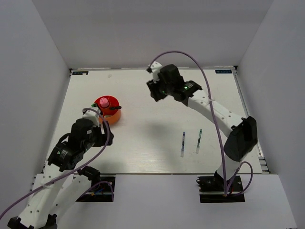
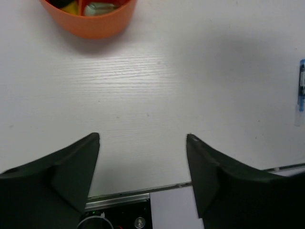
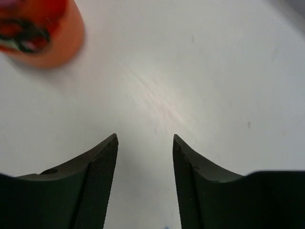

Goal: Sort the stationery into containers
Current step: Place the stationery into the container, then grab a piece of stationery with the right arm, then place the stationery into the container

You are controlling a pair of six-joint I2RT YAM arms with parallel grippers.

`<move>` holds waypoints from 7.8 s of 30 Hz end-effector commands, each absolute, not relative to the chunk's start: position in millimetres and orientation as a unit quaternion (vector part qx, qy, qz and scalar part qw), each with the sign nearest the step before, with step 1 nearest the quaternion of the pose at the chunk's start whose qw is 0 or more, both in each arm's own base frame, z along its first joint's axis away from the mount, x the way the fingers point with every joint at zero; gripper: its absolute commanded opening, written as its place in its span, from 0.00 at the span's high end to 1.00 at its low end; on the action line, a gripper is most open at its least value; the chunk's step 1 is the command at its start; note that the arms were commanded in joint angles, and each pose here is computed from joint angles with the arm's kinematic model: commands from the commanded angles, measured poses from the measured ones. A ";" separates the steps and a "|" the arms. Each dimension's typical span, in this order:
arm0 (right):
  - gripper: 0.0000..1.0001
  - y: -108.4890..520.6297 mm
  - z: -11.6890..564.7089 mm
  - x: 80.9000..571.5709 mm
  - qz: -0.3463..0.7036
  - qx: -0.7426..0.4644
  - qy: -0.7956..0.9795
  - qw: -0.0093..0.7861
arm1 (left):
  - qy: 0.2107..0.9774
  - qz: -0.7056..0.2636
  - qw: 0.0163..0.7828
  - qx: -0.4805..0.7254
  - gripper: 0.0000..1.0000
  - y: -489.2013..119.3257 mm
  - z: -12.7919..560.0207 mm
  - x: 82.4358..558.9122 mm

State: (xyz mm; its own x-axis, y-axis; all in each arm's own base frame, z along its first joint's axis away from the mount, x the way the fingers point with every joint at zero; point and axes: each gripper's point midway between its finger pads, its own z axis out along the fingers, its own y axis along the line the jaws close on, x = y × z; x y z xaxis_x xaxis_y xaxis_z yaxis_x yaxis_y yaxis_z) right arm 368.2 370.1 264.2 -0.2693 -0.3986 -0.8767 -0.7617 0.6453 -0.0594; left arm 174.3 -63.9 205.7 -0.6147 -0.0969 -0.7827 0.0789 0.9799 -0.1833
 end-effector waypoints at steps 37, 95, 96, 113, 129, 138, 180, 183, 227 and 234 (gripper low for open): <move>0.76 70.8 35.4 275.2 -0.025 0.005 0.992 0.123 | 0.859 -0.188 0.464 0.107 0.05 -99.8 169.7 166.7; 1.00 144.3 116.2 357.9 0.203 0.007 0.950 0.235 | 0.860 -0.174 0.471 0.093 0.05 -94.8 182.3 172.0; 1.00 151.4 128.4 365.4 0.216 -0.004 0.944 0.249 | 0.859 -0.175 0.473 0.090 0.05 -94.8 184.6 172.5; 1.00 328.5 317.3 457.3 0.373 -0.234 0.783 0.439 | 0.755 -0.204 0.622 -0.035 0.05 -82.5 297.7 208.1; 1.00 484.1 390.2 448.3 0.481 -0.326 0.550 0.600 | 0.713 -0.200 0.670 -0.045 0.05 -74.6 348.8 213.0; 1.00 538.9 370.8 432.0 0.500 -0.344 0.475 0.637 | 0.723 -0.186 0.665 -0.034 0.05 -74.7 336.3 216.3; 0.87 610.5 228.5 403.7 0.502 -0.370 0.526 0.578 | 0.737 -0.156 0.657 -0.038 0.05 -61.6 311.1 208.0; 0.79 610.8 223.7 402.6 0.501 -0.375 0.531 0.571 | 0.736 -0.156 0.658 -0.037 0.05 -61.4 312.9 206.8; 1.00 370.1 219.4 405.1 0.170 -0.339 0.828 0.414 | 0.779 -0.134 0.612 -0.036 0.65 -47.3 283.7 178.8; 0.79 258.0 141.4 337.4 0.100 -0.285 0.925 0.230 | 0.830 -0.087 0.551 -0.014 0.48 -47.2 227.9 186.7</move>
